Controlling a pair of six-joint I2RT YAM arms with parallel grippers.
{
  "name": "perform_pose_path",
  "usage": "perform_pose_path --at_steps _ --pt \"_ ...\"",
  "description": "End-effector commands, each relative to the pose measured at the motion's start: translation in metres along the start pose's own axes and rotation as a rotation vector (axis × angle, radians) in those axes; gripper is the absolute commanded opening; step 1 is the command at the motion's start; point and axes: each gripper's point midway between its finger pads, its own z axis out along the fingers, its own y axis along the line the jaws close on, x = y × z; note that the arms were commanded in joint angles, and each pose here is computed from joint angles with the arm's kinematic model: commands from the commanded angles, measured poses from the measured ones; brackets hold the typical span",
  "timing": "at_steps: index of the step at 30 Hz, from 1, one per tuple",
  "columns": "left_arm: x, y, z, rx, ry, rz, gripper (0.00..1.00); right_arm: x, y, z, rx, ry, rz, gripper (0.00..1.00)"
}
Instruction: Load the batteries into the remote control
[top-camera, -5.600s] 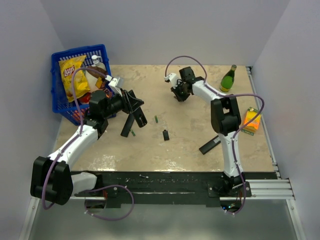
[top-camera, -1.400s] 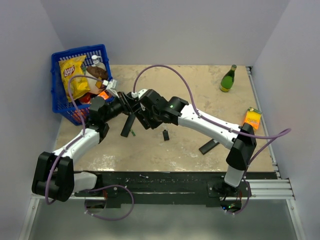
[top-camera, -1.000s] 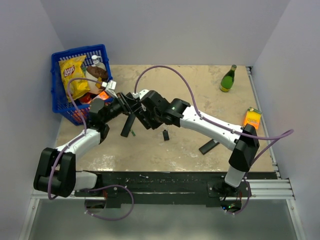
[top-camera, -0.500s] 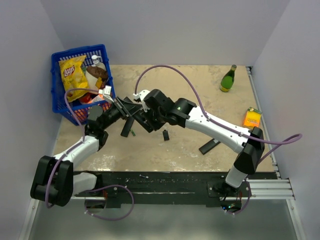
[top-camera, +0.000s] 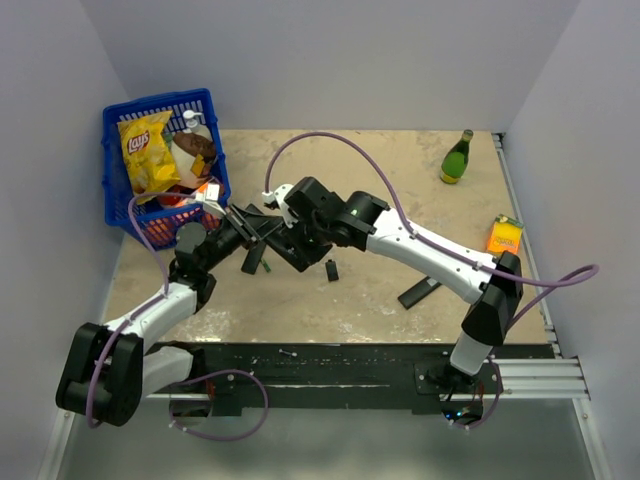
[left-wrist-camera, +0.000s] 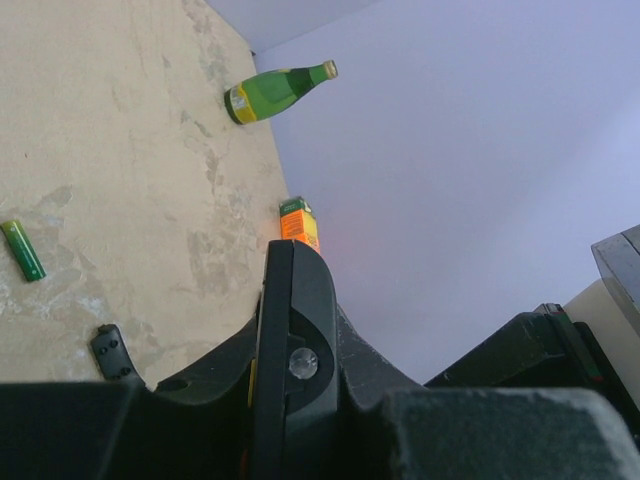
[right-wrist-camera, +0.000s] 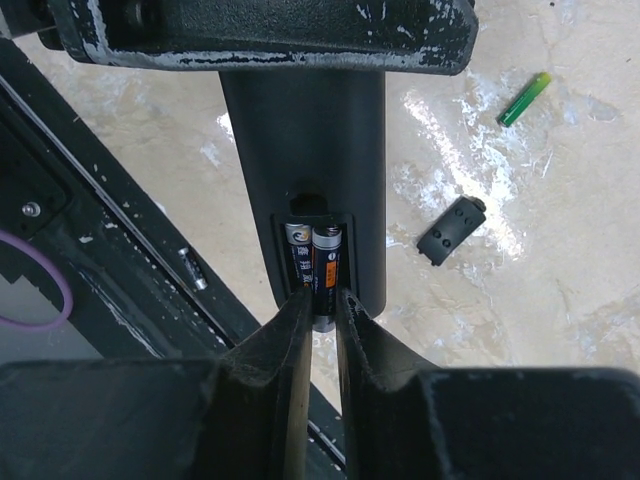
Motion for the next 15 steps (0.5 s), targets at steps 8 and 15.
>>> perform_pose_path --at_steps 8,15 --pt "0.007 -0.030 -0.011 0.128 -0.007 -0.048 0.00 -0.026 -0.004 -0.008 0.024 -0.057 -0.011 0.36" --pt "0.009 -0.026 -0.014 0.130 -0.017 -0.070 0.00 -0.033 -0.007 -0.012 0.038 -0.082 0.000 0.42"
